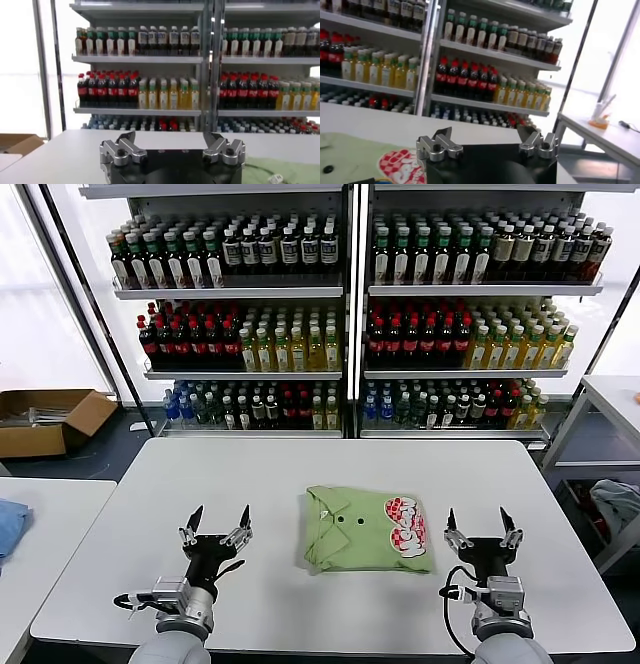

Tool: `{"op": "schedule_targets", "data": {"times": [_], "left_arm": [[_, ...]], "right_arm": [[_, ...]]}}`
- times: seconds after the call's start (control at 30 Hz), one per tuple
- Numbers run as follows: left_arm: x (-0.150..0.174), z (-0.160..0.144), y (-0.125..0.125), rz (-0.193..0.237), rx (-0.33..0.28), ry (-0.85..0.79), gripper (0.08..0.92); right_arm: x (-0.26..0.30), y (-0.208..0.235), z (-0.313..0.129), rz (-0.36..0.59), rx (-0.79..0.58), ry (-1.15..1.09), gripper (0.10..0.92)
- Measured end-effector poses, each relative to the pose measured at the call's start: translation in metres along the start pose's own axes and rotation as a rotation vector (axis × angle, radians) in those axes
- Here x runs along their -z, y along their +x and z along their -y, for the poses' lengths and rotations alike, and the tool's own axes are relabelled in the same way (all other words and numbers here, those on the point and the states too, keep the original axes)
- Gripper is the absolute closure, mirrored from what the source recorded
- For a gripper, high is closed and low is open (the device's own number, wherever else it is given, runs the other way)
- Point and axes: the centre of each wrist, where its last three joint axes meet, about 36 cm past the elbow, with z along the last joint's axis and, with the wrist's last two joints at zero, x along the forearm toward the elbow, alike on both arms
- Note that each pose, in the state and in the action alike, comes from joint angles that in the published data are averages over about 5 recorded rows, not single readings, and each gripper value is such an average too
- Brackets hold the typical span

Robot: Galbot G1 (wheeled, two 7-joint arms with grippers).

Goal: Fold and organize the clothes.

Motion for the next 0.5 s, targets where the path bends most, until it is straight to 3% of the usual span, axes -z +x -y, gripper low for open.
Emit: {"op": "schedule_targets", "data": {"times": [0.5], "left_arm": [[-0.0063,-0.0078,0.0038,0.016,0.042,0.016,0.177]], "right_arm": [[0.0055,-0.0010,0.0018,0.048,-0.016,0.012,0.200]]}}
